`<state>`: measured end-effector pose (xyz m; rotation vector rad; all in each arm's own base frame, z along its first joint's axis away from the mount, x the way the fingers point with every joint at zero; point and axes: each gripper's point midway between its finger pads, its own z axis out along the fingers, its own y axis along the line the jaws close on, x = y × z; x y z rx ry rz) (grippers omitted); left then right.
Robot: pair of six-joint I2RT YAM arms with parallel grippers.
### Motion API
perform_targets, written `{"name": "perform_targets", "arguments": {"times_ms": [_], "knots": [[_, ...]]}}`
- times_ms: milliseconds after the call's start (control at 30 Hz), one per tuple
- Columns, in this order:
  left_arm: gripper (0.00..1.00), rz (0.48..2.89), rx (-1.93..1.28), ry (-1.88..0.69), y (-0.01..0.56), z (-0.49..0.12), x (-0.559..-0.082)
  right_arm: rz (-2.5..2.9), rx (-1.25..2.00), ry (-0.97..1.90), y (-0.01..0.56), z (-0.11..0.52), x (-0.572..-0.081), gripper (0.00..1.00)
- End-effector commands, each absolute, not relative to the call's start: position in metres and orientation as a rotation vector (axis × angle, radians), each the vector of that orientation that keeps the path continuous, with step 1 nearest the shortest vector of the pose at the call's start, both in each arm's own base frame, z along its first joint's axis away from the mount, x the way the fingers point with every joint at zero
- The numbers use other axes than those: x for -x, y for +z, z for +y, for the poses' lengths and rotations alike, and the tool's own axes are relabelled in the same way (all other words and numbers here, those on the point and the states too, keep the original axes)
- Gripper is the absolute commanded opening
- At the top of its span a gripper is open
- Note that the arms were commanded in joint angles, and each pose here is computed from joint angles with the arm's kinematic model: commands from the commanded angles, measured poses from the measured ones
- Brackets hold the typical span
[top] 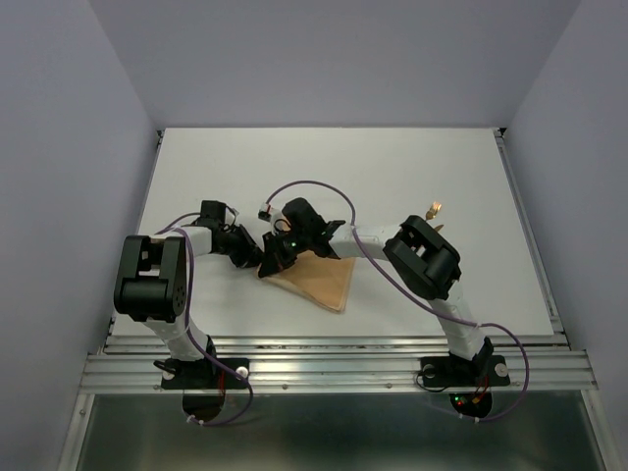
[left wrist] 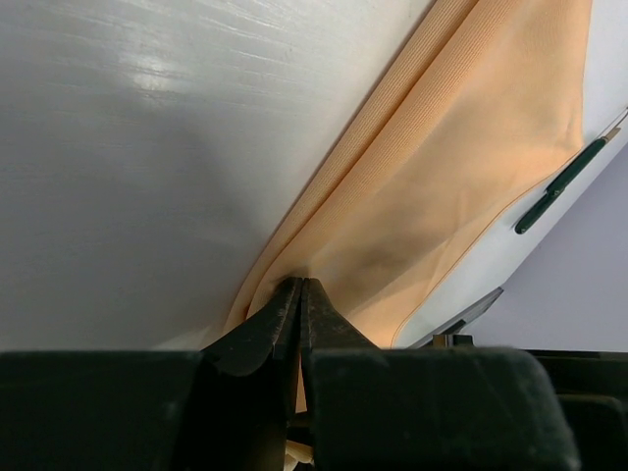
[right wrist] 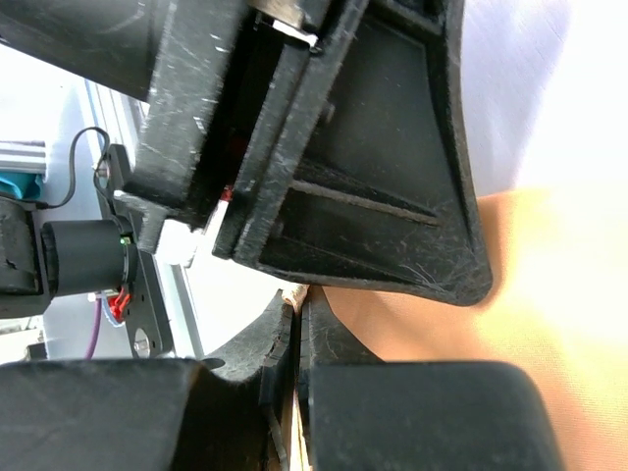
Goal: Fold the napkin into a case and place the utensils inside
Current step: Pick up the lower triangle-folded napkin from the center of the board, then fold the lower triangle-folded napkin at the center of the board.
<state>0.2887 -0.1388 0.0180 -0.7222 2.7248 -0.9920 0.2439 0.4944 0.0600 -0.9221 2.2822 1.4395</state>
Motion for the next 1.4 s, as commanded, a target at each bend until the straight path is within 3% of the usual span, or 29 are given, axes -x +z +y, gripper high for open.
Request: {"name": "perform_targets", "arguments": {"times_ms": [0, 833, 1367], "knots": [[0.15, 2.74, 0.687, -0.945, 0.014, -0.134, -0.28, 2.187, 0.952, 1.426, 0.091, 0.501, -0.252, 0.01], [0.15, 2.74, 0.632, -0.896, 0.014, -0.13, -0.285, 2.177, 0.957, 1.403, 0.089, 0.499, -0.287, 0.01], [0.15, 2.707, 0.608, -0.904, 0.021, -0.13, -0.29, 2.251, 0.926, 1.545, 0.062, 0.496, -0.299, 0.01]]}}
